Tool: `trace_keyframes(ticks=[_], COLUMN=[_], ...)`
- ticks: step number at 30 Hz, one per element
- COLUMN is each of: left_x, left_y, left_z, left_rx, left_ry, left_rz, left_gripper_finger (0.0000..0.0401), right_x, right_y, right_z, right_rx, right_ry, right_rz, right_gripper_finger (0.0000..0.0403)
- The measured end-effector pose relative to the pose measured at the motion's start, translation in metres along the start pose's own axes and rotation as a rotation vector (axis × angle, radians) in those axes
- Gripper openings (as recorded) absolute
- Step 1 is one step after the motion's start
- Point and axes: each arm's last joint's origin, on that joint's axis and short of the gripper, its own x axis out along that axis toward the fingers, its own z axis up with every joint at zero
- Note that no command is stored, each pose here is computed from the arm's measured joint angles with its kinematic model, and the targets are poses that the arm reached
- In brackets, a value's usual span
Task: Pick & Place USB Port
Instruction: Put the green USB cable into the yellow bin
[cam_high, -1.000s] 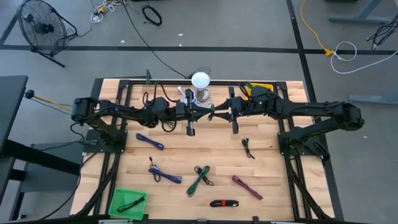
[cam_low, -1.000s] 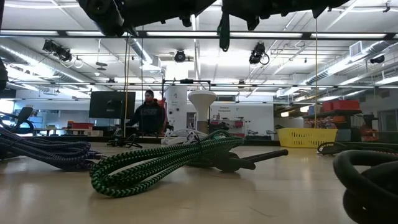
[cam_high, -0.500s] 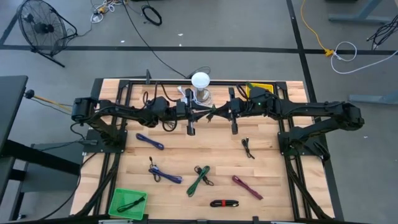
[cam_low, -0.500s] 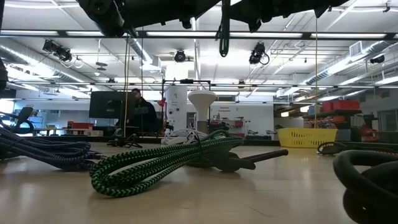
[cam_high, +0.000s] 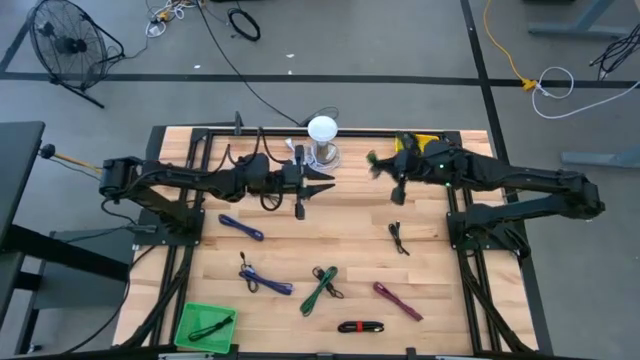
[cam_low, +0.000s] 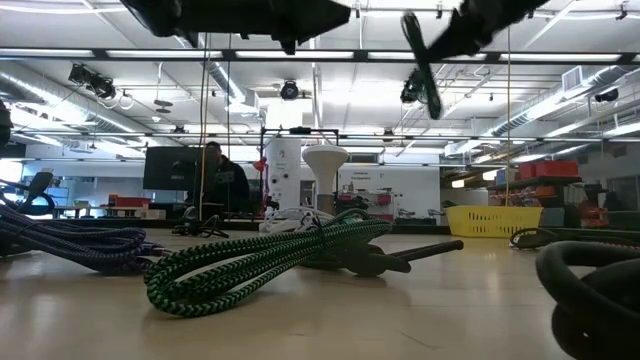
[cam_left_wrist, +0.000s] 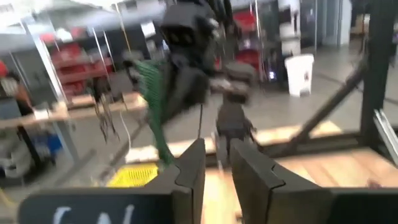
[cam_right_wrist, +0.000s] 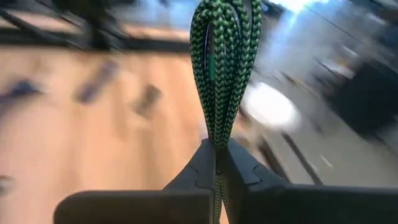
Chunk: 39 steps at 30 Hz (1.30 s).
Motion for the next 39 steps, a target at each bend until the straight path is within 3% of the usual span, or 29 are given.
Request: trace_keyframes(ticks=[8, 16, 27, 39], left_x=[-0.004, -0.006, -0.010, -0.015], left_y=[-0.015, -0.045, -0.073, -0.089], left_z=[-0.019, -0.022, -0.018, -0.019], left_rx=[-0.091, -0.091, -0.080, -0.072], left_ry=[0.232, 0.286, 0.285, 0.325], left_rz=[-0.103, -0.236, -0.326, -0.385], left_gripper_finger=[0.0121, 0.0120, 0.0119, 0.0119], right_x=[-0.015, 0.003, 0.036, 0.068], right_y=[-0.024, -0.057, -0.100, -0.125], right_z=[-0.019, -0.034, -0.066, -0.104], right_rx=[0.017, -0.009, -0.018, 0.015], right_ry=[0.188, 0.342, 0.584, 0.798], right_rz=[-0.301, -0.431, -0.467, -0.451], right_gripper_finger=[0.0004, 0.0004, 0.0004, 0.0004])
